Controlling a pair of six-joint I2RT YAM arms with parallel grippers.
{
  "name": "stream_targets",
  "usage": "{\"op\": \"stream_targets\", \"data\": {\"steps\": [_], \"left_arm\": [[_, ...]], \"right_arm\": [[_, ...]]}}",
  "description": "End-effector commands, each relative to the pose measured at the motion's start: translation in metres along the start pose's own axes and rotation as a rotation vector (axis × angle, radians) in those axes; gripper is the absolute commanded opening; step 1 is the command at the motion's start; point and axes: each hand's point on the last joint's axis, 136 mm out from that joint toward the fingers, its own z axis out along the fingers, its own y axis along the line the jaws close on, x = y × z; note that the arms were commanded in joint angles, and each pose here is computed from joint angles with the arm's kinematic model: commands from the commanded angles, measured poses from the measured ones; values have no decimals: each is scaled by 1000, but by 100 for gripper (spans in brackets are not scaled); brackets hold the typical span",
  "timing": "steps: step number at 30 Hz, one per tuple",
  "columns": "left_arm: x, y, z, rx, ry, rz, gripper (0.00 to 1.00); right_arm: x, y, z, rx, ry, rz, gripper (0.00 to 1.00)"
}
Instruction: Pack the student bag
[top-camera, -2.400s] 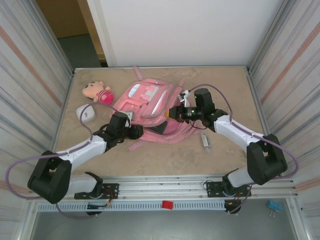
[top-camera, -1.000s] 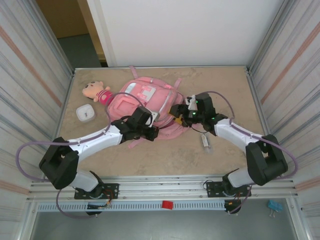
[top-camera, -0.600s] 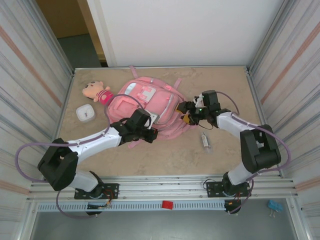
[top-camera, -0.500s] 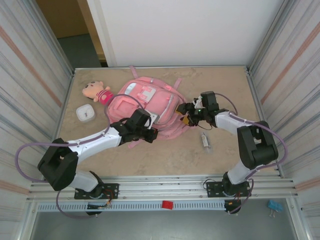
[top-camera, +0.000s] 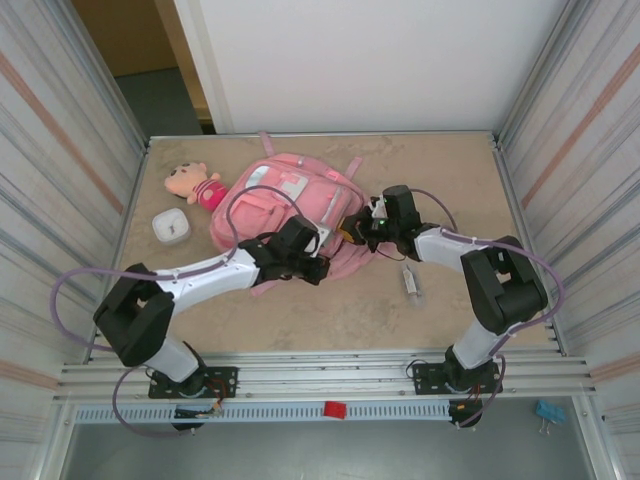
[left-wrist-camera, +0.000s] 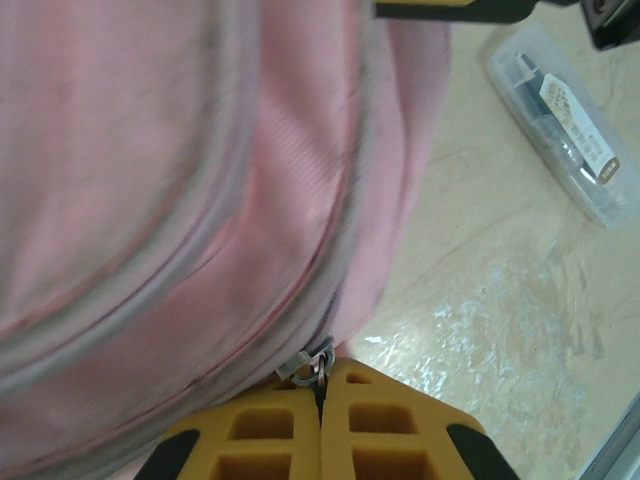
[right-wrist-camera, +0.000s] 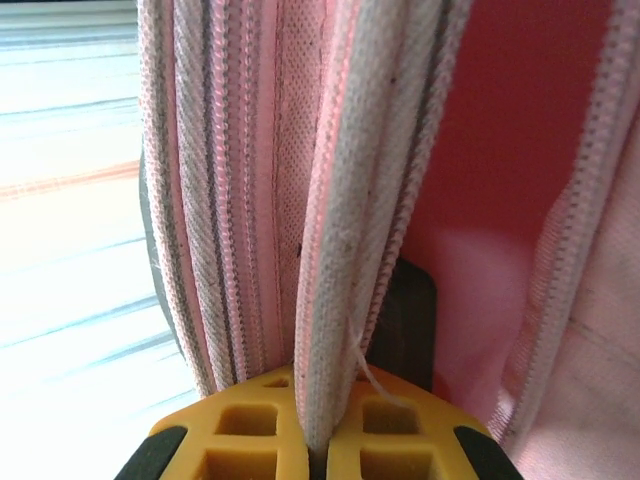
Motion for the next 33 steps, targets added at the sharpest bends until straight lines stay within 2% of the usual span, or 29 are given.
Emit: {"op": "stream_targets", "data": {"steps": [1, 2, 5, 9, 10, 13, 16, 19, 23, 26, 29, 31, 32, 33], "left_arm": [[-55, -51, -7, 146, -165, 30, 6], [-59, -54, -5, 150, -174, 33, 8], [-62, -54, -3, 128, -155, 61, 24], [-55, -38, -29, 40, -147, 177, 57], [-52, -34, -39, 24, -151, 220, 63], [-40, -17, -66, -29, -168, 370, 74], [-27, 5, -78, -116, -174, 538, 80], [-18, 29, -74, -197, -157, 681, 83], [-7, 39, -55, -204, -80, 818, 87], [-10, 46, -42, -238, -78, 854, 88], [-24, 51, -32, -289, -129, 862, 88], [-27, 52, -24, -304, -142, 883, 81], [-28, 55, -19, -332, -149, 893, 71], [-28, 58, -15, -352, -151, 902, 56]], "right_arm": [[27, 23, -1, -65, 56, -36, 0], [27, 24, -2, -62, 57, -42, 0], [28, 24, -8, -55, 71, -71, 0], [28, 24, -18, -39, 109, -139, 0], [29, 24, -21, -25, 121, -159, 0], [32, 25, -26, 0, 149, -209, 0], [33, 25, -29, 2, 164, -227, 0], [35, 24, -30, 4, 174, -235, 0], [37, 25, -32, -1, 179, -245, 0], [38, 25, -33, -4, 181, -249, 0], [39, 30, -33, -26, 191, -244, 0], [40, 33, -33, -47, 198, -232, 0], [41, 36, -33, -58, 199, -229, 0], [41, 38, -34, -65, 201, -228, 0]]}}
